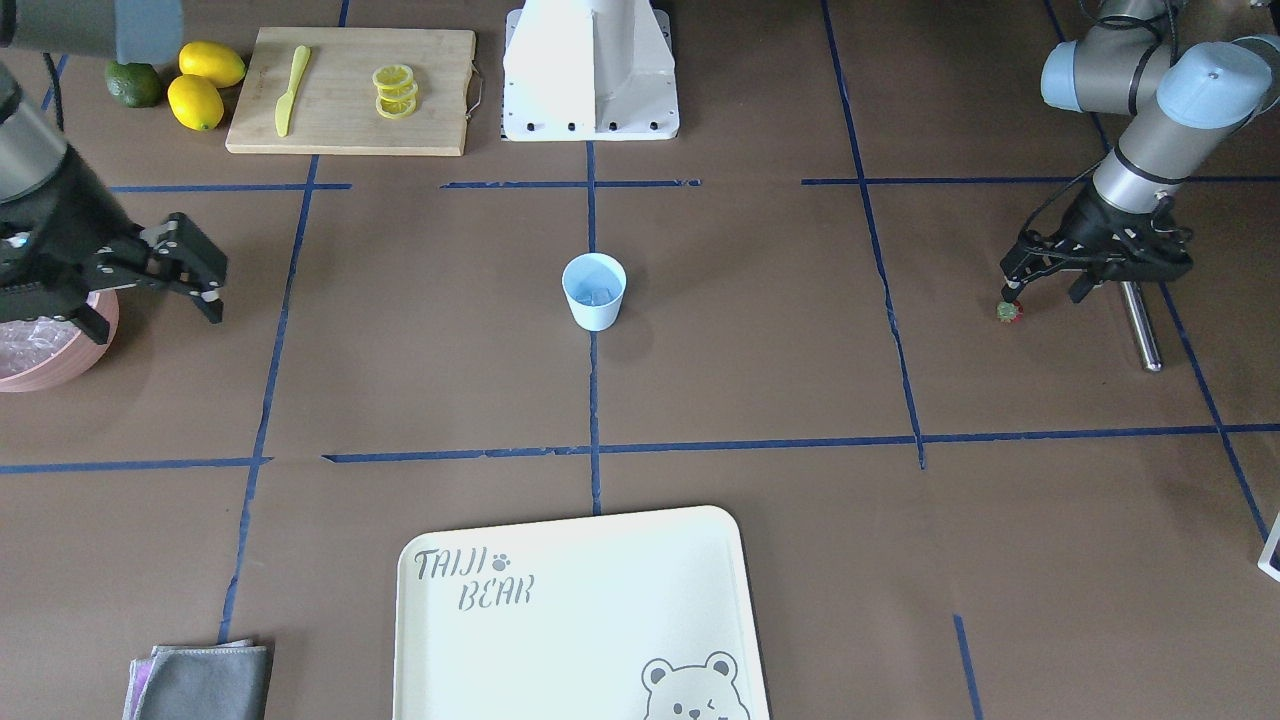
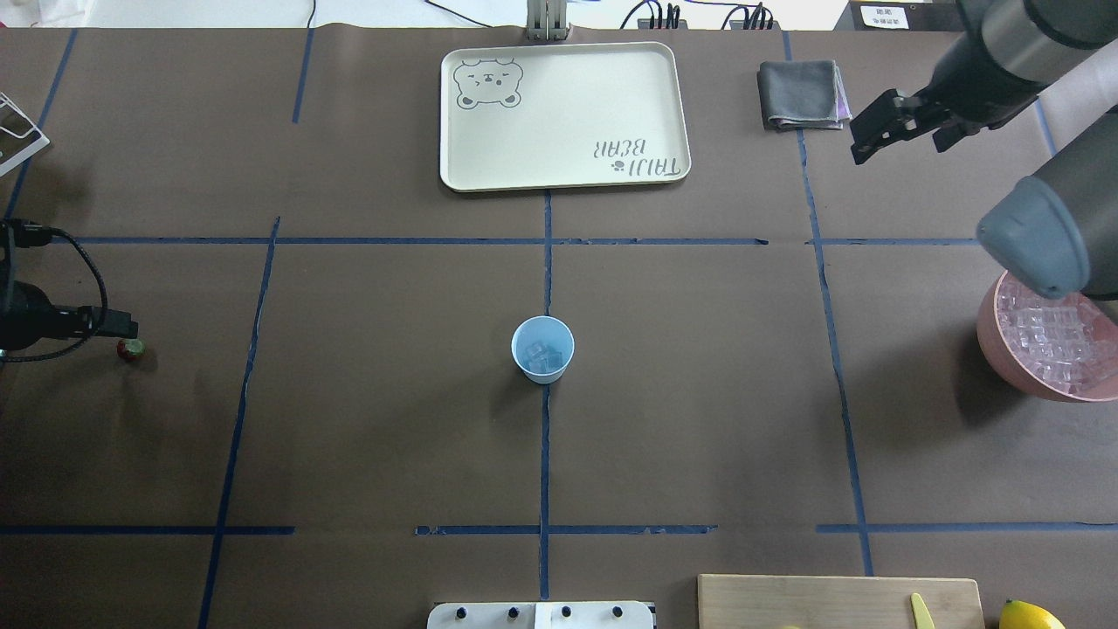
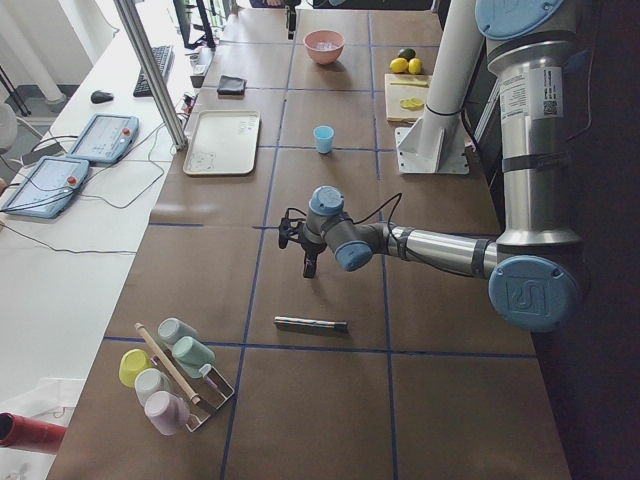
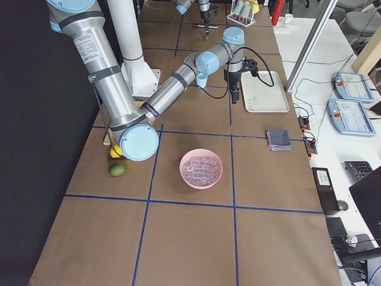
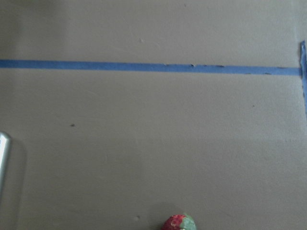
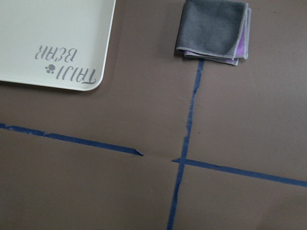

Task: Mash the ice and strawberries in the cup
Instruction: 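Withdraw the right gripper toward the ice bowl while the left gripper reaches the strawberry, then close the left gripper on the red strawberry and lift it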

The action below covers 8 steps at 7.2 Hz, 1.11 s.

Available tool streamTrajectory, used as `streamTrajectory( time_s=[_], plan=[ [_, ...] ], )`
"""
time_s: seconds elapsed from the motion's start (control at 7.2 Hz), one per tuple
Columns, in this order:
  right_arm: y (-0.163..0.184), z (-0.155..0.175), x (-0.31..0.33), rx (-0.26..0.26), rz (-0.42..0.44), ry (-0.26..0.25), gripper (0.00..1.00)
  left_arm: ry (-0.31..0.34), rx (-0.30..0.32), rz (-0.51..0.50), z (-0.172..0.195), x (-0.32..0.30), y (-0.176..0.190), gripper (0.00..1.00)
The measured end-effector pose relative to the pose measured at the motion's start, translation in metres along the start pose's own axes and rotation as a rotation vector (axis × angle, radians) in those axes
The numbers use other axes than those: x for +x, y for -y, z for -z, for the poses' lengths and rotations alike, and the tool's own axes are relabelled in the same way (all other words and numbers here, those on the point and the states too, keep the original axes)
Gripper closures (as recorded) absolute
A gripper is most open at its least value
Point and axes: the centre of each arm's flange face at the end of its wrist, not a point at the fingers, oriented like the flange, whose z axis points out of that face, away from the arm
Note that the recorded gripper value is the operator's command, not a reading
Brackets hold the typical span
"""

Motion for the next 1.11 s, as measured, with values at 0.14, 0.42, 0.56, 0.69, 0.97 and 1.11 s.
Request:
streamTrajectory(
  time_s=[0.14,0.42,0.56,0.69,0.97,1.11],
  plan=[
    [-0.004,0.003,0.031,-0.006,0.017,-0.007,0.01,0.002,-0.004,0.003,-0.009,0.006,0.000,0.01],
    [-0.009,0.006,0.057,-0.013,0.024,-0.010,0.01,0.002,-0.016,0.004,-0.019,0.014,-0.002,0.03],
    [-0.009,0.006,0.060,-0.013,0.022,-0.012,0.01,0.004,-0.022,0.001,-0.023,0.016,-0.005,0.04],
    [-0.009,0.007,0.061,-0.013,0.018,-0.012,0.01,0.010,-0.029,-0.002,-0.027,0.016,-0.007,0.05],
    [-0.008,0.007,0.062,-0.012,0.012,-0.014,0.01,0.018,-0.039,-0.003,-0.032,0.015,-0.011,0.11],
    [-0.008,0.007,0.062,-0.012,0.012,-0.014,0.01,0.019,-0.041,-0.003,-0.033,0.014,-0.012,0.19]
  ],
)
